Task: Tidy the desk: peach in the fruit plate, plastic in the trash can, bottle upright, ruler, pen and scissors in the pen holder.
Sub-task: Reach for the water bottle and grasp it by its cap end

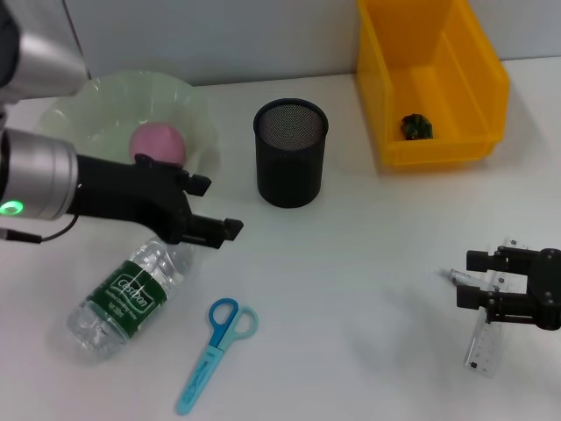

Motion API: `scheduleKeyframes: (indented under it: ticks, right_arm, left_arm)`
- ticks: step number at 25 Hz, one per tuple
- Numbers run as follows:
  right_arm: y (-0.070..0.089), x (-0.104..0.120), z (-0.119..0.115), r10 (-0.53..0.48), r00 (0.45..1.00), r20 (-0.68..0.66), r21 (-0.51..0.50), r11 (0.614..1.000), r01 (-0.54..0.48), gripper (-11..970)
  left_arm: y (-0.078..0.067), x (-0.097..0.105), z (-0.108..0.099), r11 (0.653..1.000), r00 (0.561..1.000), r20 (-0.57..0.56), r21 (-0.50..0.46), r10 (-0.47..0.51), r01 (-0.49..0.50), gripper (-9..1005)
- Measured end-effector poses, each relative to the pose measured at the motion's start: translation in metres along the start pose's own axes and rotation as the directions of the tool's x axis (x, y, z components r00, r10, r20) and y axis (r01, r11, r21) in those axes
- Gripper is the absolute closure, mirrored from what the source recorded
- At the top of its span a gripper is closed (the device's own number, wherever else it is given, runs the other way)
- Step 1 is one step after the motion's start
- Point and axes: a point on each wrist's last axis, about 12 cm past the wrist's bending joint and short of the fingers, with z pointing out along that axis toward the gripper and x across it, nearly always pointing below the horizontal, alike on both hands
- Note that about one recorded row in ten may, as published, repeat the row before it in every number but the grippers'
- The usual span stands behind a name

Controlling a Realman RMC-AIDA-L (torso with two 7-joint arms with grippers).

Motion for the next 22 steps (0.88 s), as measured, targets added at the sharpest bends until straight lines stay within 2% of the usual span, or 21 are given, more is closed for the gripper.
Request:
scheduleKeyframes:
  ticks: [4, 12, 22]
  right_arm:
    - [0.000, 0.000, 0.000, -0.001, 1.000, 0.000, 0.001, 1.000, 0.001, 216]
    - [0.000, -0.001, 0.000, -0.004, 1.000, 0.000, 0.002, 1.000, 0.004, 216]
    - [-0.002, -0.003, 0.000, -0.017, 1.000, -0.002, 0.003, 1.000, 0.017, 216]
  left_arm:
    - [0.000, -0.024, 0.006, 0.998, 0.994, -0.103, -0.057, -0.042, 0.036, 210]
    - [-0.006, -0.048, 0.023, 0.992, 0.964, -0.259, -0.121, -0.054, 0.023, 210]
    - [-0.003, -0.067, 0.040, 0.979, 0.921, -0.378, -0.204, -0.095, 0.018, 211]
